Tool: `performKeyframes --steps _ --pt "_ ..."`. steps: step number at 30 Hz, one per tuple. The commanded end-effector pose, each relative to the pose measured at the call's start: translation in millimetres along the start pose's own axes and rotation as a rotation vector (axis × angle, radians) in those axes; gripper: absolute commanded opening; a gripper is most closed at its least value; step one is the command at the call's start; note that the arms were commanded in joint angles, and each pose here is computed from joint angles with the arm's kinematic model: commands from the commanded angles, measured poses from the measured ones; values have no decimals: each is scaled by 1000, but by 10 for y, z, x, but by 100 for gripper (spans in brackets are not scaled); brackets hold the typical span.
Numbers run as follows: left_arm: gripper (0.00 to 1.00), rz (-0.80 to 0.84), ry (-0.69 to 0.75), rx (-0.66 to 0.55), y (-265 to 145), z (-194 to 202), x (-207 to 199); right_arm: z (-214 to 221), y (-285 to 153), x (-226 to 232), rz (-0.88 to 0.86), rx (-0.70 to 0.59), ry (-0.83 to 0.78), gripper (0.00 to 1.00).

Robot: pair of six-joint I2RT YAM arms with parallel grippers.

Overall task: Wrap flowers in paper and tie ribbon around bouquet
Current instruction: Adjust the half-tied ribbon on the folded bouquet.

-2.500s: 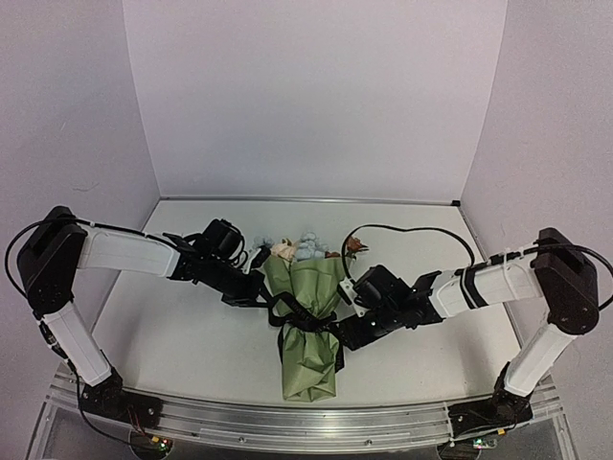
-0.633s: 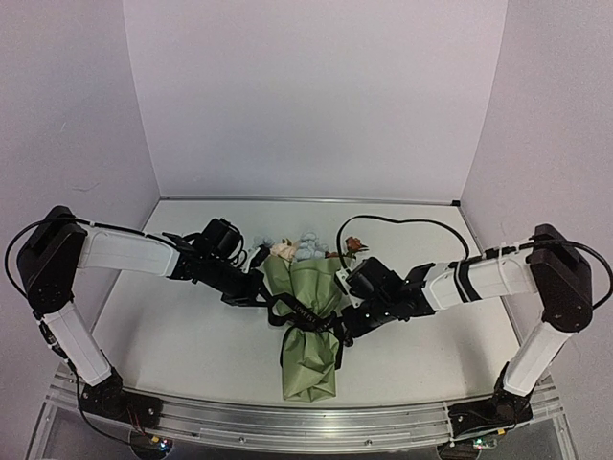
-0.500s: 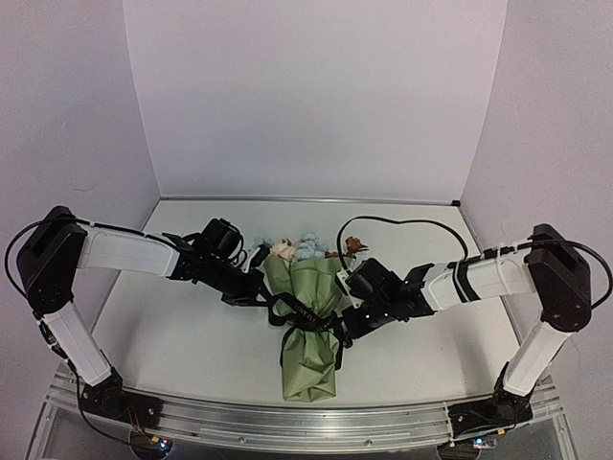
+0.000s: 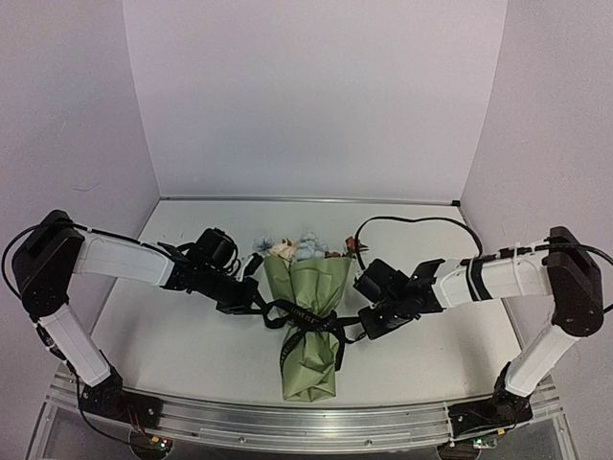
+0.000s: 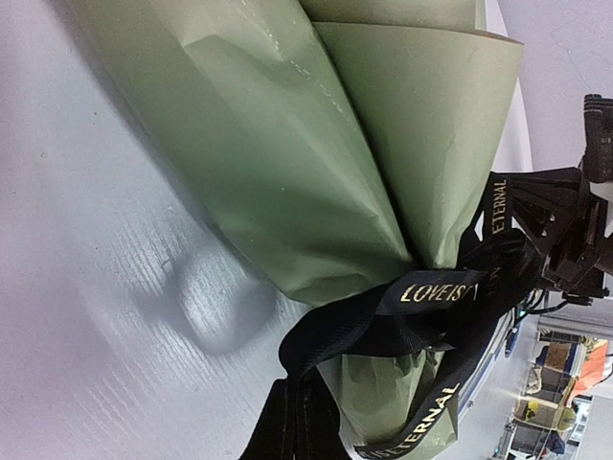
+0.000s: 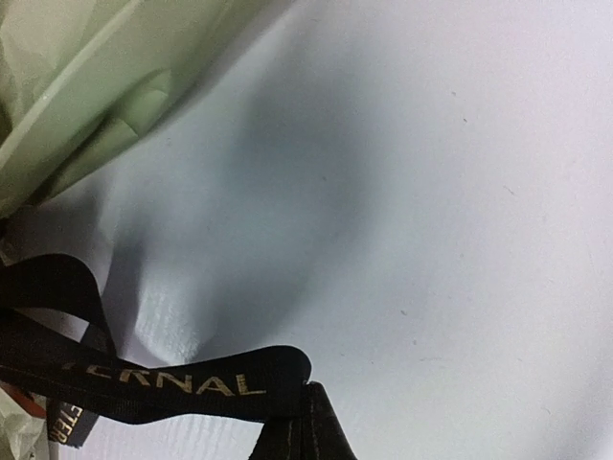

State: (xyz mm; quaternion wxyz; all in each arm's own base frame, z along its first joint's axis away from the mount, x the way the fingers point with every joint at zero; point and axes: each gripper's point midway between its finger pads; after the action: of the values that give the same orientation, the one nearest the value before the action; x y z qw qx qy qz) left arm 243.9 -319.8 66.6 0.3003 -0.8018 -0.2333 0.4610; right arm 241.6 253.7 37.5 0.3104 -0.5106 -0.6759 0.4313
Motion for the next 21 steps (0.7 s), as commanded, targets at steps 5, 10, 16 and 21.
performKeyframes --steps 5,10,16,21 --pt "0 -17 9 -76 -111 -119 -8 19 -199 -229 96 -10 47 0" --pt "0 -43 -5 -90 -143 -80 49 54 -219 -285 119 -1 49 0" --pt "0 -91 -27 -94 -163 -33 149 96 -230 -335 139 11 57 0" --pt "0 -158 -34 -111 -227 -31 253 157 -234 -379 171 40 44 0"
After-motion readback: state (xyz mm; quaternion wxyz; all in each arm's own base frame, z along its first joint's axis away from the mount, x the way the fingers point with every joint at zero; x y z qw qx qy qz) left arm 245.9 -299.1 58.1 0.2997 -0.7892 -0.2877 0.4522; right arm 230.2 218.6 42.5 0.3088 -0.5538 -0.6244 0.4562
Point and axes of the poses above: each gripper's point midway between its finger pads, its own y axis out along the fingers, its own x axis along the line the jaws close on, z = x × y, and after that the axes turned 8 degrees about y, right-handed
